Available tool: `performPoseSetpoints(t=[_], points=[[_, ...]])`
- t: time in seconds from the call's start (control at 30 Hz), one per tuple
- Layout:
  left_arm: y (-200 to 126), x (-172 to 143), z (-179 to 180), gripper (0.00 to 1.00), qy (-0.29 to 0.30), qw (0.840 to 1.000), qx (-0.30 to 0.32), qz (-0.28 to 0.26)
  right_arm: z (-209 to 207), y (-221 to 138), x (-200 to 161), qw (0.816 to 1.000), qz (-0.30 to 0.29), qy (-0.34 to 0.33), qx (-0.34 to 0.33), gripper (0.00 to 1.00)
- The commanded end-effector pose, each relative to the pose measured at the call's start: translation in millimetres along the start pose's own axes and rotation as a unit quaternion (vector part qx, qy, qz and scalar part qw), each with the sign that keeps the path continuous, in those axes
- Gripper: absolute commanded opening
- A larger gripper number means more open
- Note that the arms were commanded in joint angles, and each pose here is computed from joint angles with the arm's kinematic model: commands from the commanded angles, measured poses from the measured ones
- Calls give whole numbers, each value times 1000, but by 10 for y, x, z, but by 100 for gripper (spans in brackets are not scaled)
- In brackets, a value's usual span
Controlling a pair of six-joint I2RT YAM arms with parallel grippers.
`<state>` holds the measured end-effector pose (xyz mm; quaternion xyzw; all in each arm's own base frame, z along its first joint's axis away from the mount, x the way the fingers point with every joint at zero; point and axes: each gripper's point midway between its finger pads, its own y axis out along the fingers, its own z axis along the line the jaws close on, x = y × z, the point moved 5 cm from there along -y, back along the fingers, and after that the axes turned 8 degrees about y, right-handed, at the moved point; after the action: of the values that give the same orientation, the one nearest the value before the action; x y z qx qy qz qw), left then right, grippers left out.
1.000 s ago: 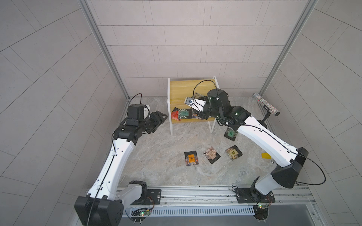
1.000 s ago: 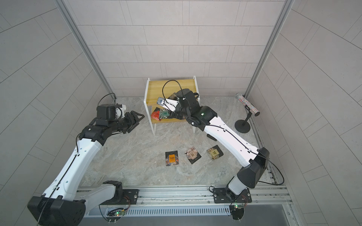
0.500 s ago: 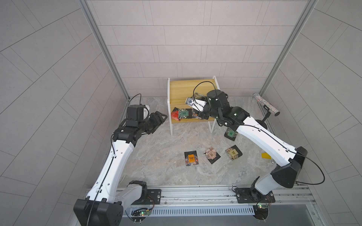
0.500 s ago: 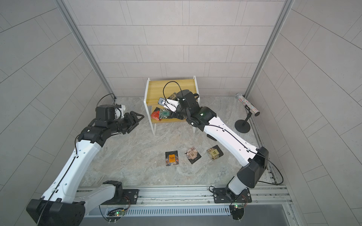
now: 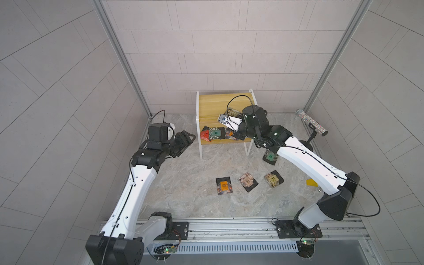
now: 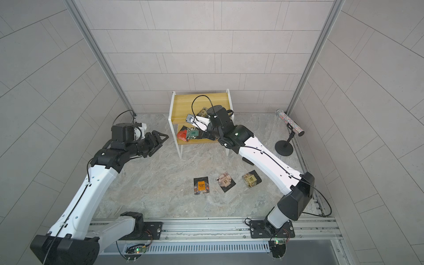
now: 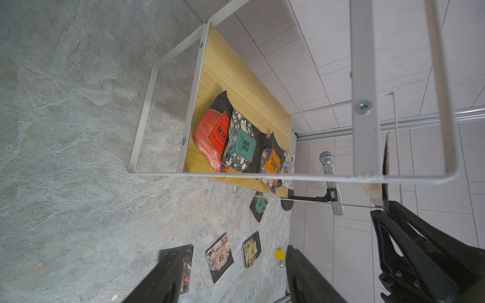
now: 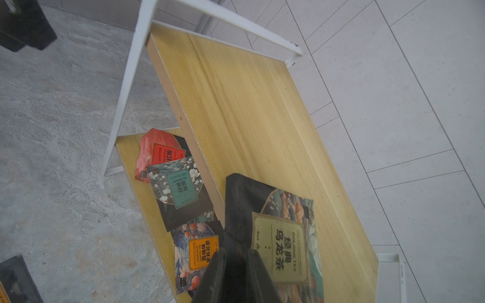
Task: Remove the tea bags from the shelf
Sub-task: Pick up the tea bag from the shelf.
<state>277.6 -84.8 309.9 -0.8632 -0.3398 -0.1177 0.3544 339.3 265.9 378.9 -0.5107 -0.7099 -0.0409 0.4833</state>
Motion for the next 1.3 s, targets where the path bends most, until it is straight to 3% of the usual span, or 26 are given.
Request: performPoseSetpoints(t=[0.0, 0.23, 0.47, 0.83, 1.1, 1.27], points=[[-36, -33, -1, 69, 1, 1000, -3, -4, -9, -94, 1, 1000, 0, 6, 1, 17], [-44, -38, 1, 69, -3, 1000, -3, -7, -74, -216, 75, 1000, -14, 7, -9, 0], [-58, -37, -7, 68, -4, 1000, -4, -9, -119, -353, 192, 999, -30, -2, -27, 0], [-57, -46, -10, 68, -4, 1000, -6, -7, -183, -877, 405, 995, -73, -19, -68, 0], [-21, -83, 28, 68, -6, 1000, -4, 2, -204, -1381, 216, 993, -72, 2, -91, 0], [10, -123, 75, 68, -5, 1000, 1, 8, -199, -1656, -150, 991, -38, 29, -123, 0]])
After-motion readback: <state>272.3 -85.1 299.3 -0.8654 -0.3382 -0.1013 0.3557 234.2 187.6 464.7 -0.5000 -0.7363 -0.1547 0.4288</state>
